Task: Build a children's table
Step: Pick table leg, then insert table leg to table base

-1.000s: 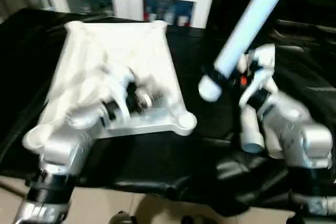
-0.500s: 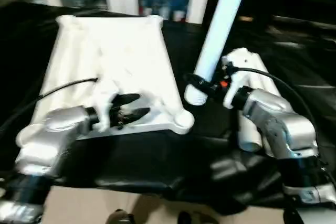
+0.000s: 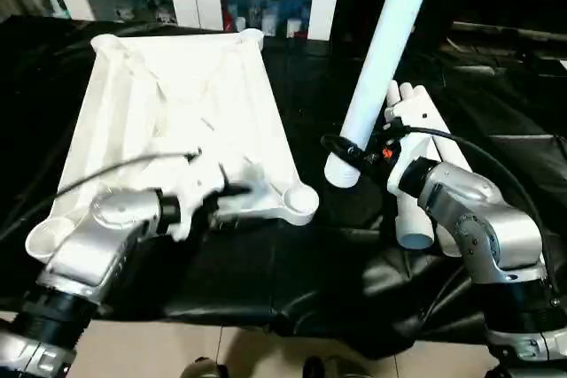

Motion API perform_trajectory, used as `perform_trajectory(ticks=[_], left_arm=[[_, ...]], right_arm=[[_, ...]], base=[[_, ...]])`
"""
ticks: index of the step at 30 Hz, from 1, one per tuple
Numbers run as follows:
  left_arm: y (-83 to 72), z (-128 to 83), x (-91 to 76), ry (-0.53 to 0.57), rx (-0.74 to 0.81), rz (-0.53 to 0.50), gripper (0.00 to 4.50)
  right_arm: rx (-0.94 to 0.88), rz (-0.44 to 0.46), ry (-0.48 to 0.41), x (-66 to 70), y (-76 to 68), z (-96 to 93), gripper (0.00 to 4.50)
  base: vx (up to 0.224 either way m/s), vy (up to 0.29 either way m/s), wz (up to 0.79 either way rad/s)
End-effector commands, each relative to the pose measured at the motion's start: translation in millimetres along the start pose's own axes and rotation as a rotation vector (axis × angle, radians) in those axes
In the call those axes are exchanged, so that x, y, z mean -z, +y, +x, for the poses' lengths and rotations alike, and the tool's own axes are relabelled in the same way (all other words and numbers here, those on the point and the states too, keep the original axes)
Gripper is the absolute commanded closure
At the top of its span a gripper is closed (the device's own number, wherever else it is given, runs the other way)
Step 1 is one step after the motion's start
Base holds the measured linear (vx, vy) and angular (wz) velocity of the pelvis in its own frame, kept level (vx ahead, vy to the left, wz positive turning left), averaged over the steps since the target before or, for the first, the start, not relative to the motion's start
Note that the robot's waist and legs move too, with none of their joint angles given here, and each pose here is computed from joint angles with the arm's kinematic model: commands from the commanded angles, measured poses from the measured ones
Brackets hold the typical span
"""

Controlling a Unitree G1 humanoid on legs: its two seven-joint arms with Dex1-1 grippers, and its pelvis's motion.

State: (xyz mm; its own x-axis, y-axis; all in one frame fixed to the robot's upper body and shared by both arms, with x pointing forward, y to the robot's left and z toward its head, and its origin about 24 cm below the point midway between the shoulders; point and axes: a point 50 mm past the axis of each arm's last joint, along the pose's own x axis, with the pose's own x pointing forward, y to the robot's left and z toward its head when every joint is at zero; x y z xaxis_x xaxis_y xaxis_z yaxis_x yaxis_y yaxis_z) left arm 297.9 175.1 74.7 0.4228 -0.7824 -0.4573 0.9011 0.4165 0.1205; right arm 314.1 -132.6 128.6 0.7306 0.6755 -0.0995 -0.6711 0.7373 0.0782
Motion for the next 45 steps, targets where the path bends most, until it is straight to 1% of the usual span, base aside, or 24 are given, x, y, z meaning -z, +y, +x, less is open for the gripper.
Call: perform_trajectory(ticks=[1, 2, 4, 6, 7, 9, 11, 14, 16, 18, 19, 21, 22, 25, 30, 31, 32, 34, 35, 37, 39, 41, 43, 45], left_arm=[[5.0, 1.2, -3.8, 0.012, 0.004, 0.02, 1.64], [7.6, 1.9, -3.3, 0.024, 0.023, 0.028, 1.64], [9.1, 2.2, -3.5, 0.027, 0.028, 0.029, 1.9], [15.3, 2.1, -4.4, 0.042, 0.029, 0.024, 1.96], [15.9, 1.7, -4.5, 0.044, 0.037, 0.023, 2.08], [15.4, 1.5, -4.1, 0.046, 0.065, 0.019, 2.32], [13.9, 0.8, -2.6, 0.06, 0.089, 0.022, 2.41], [11.6, -0.2, -1.3, 0.064, 0.114, 0.008, 2.77], [11.1, -0.4, -0.9, 0.063, 0.12, 0.002, 2.81], [10.5, -2.1, 2.0, 0.074, 0.138, 0.003, 3.0], [10.5, -2.1, 2.0, 0.074, 0.138, 0.003, 3.0], [12.1, -4.1, 4.6, 0.088, 0.139, 0.005, 3.3], [12.2, -4.2, 4.8, 0.089, 0.139, 0.006, 3.3], [13.6, -6.1, 6.9, 0.114, 0.142, 0.012, 3.59], [14.8, -8.6, 12.6, 0.173, 0.152, 0.04, 3.83], [14.9, -9.3, 13.6, 0.182, 0.156, 0.042, 4.0], [14.9, -10.1, 14.8, 0.193, 0.16, 0.045, 4.07], [14.9, -10.7, 15.7, 0.199, 0.163, 0.047, 4.12], [15.2, -10.8, 16.0, 0.2, 0.163, 0.048, 4.34], [15.4, -10.6, 16.0, 0.2, 0.164, 0.049, 4.44], [15.4, -10.6, 18.0, 0.218, 0.167, 0.055, 4.48], [14.6, -9.3, 18.6, 0.216, 0.163, 0.056, 4.5], [14.6, -6.4, 16.7, 0.199, 0.149, 0.056, 4.5], [12.4, -1.0, 14.1, 0.164, 0.138, 0.056, 4.5]], right_arm=[[-0.031, -0.026, -0.019, -6.6, 2.3, 1.2, 2.63], [-0.058, -0.033, -0.014, -7.1, 4.7, 2.5, 2.63], [-0.066, -0.034, -0.014, -7.4, 5.3, 2.7, 2.63], [-0.073, -0.034, -0.009, -6.8, 5.2, 3.1, 2.63], [-0.077, -0.034, -0.006, -6.3, 6.0, 3.1, 2.63], [-0.083, -0.036, -0.002, -5.3, 7.2, 2.3, 2.63], [-0.082, -0.038, 0.004, -3.8, 6.7, 1.1, 2.63], [-0.077, -0.042, 0.01, -3.3, 4.8, -0.3, 2.63], [-0.076, -0.044, 0.011, -3.3, 4.3, -0.7, 2.63], [-0.078, -0.047, 0.012, -3.5, 4.6, -1.3, 2.63], [-0.078, -0.047, 0.012, -3.5, 4.6, -1.3, 2.63], [-0.083, -0.053, 0.013, -3.9, 5.4, -1.7, 2.63], [-0.083, -0.053, 0.013, -3.9, 5.4, -1.7, 2.63], [-0.089, -0.06, 0.016, -4.9, 4.9, -1.6, 2.63], [-0.093, -0.068, 0.012, -8.1, 3.4, 0.9, 2.63], [-0.093, -0.067, 0.011, -8.3, 3.5, 1.3, 2.63], [-0.094, -0.066, 0.01, -8.4, 3.6, 1.7, 2.63], [-0.094, -0.066, 0.009, -8.4, 3.8, 2.1, 2.63], [-0.094, -0.064, 0.008, -8.5, 3.6, 2.5, 2.63], [-0.094, -0.063, 0.007, -8.6, 3.4, 2.8, 2.63], [-0.099, -0.049, 0.003, -9.3, 3.8, 3.3, 2.63], [-0.122, -0.006, 0.003, -9.6, 6.2, 4.0, 2.63], [-0.17, 0.046, 0.014, -8.6, 11.0, 5.3, 2.63], [-0.213, 0.077, 0.034, -4.5, 16.0, 6.0, 2.63]], base=[[0.0, 0.0, 0.0], [0.0, 0.0, 0.0], [0.0, 0.0, 0.0], [0.0, 0.0, 0.0], [0.0, 0.0, 0.0], [0.0, 0.0, 0.0], [0.0, 0.0, 0.0], [0.0, 0.0, 0.0], [0.0, 0.0, 0.0], [0.0, 0.0, 0.0], [0.0, 0.0, 0.0], [0.0, 0.0, 0.0], [0.0, 0.0, 0.0], [0.0, 0.0, 0.0], [0.0, 0.0, 0.0], [0.0, 0.0, 0.0], [0.0, 0.0, 0.0], [0.0, 0.0, 0.0], [0.0, 0.0, 0.0], [0.0, 0.0, 0.0], [0.0, 0.0, 0.0], [0.0, 0.0, 0.0], [0.0, 0.0, 0.0], [0.0, 0.0, 0.0]])
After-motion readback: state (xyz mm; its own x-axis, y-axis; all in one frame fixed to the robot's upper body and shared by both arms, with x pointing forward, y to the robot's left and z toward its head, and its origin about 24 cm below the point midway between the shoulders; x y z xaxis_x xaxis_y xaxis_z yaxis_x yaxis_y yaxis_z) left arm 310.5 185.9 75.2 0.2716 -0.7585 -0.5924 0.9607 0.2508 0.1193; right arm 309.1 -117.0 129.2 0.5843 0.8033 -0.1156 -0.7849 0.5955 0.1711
